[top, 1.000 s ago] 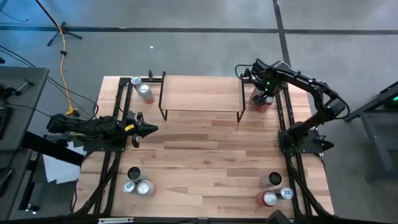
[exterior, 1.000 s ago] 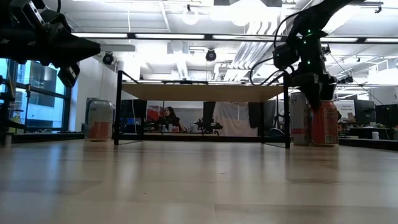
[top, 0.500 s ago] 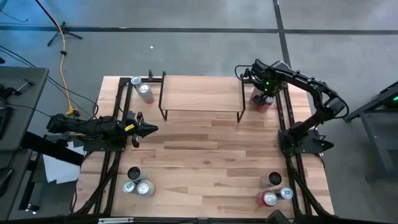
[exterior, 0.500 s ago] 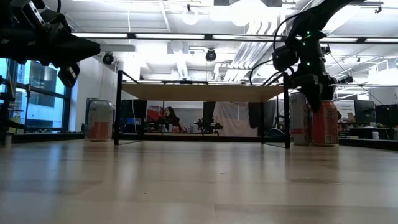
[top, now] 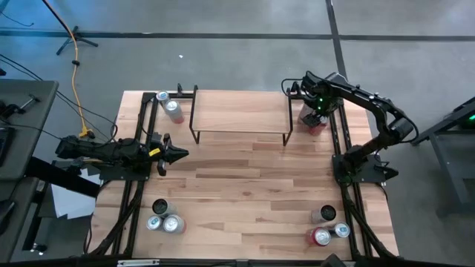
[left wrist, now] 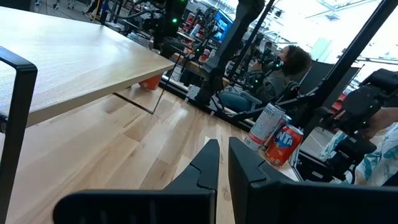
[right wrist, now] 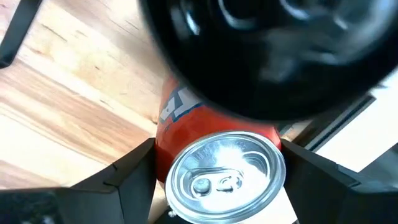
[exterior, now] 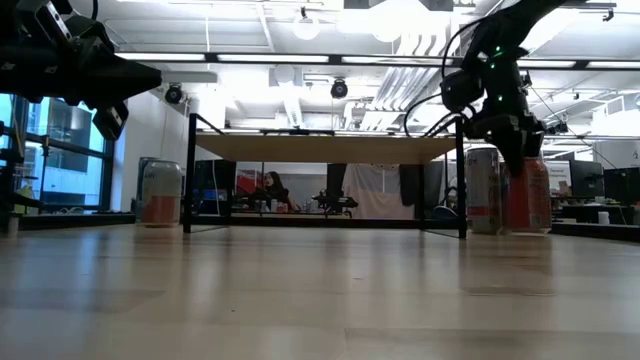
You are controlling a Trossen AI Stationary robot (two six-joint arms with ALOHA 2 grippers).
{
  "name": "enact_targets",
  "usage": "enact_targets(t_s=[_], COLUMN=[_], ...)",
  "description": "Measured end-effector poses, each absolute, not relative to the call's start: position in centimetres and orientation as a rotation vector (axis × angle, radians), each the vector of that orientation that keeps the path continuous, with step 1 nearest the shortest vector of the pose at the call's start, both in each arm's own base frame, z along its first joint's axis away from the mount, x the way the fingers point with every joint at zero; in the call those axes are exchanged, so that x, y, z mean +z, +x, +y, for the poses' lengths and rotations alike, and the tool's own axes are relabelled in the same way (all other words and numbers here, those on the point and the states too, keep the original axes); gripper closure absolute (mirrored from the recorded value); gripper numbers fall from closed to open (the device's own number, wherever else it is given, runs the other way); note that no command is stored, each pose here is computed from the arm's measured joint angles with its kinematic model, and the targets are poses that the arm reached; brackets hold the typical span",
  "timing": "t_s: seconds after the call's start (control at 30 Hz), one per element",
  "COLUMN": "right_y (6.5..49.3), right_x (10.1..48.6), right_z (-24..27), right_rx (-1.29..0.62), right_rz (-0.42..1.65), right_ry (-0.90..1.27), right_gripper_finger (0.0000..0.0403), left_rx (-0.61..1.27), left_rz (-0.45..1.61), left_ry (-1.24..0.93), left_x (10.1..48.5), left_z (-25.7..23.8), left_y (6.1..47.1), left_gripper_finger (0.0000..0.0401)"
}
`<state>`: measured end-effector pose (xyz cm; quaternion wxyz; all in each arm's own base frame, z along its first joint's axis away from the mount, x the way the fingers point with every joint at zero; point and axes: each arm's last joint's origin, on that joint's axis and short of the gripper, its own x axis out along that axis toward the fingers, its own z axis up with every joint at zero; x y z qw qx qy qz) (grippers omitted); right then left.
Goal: Place canned beverage on shelf
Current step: Put the top red soda can on the shelf
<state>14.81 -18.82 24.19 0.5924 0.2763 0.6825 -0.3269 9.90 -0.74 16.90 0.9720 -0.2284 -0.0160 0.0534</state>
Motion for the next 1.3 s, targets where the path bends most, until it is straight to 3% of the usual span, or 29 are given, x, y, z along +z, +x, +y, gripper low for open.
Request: enact_targets(t_s=[0.43,0.63,0.93,1.07,1.3], right_y=[12.2,12.8,17.2,20.2,24.9], right_x=[30.5,35.2,41.9,45.6,48.9], right_z=[-12.6,-9.6,-6.0,-5.9,-8.0], right_rx=[-0.663,-0.421,-0.085,-0.084,-0.218], right_rz=[1.501,1.224,0.876,0.680,0.704], right_ry=[0.676,0.765,0.684,0.583,0.368], right_gripper_finger=[0.0126,0.0126,0.0126,0.0126,0.0126], left_rx=[0.108,0.108,0.108,0.108,0.108], left_rz=[-0.033,-0.032,-0.032,-0.032,-0.032], left_ry=[-0.462,-0.461,-0.461,-0.462,-0.461], left_x=[16.9,16.9,16.9,16.9,16.9], left_z=[-0.7,-0.7,-0.7,-0.7,-0.7], left_y=[9.9,9.9,9.9,9.9,9.9], left_gripper_finger=[0.0401,0.0401,0.0401,0.0401,0.0401])
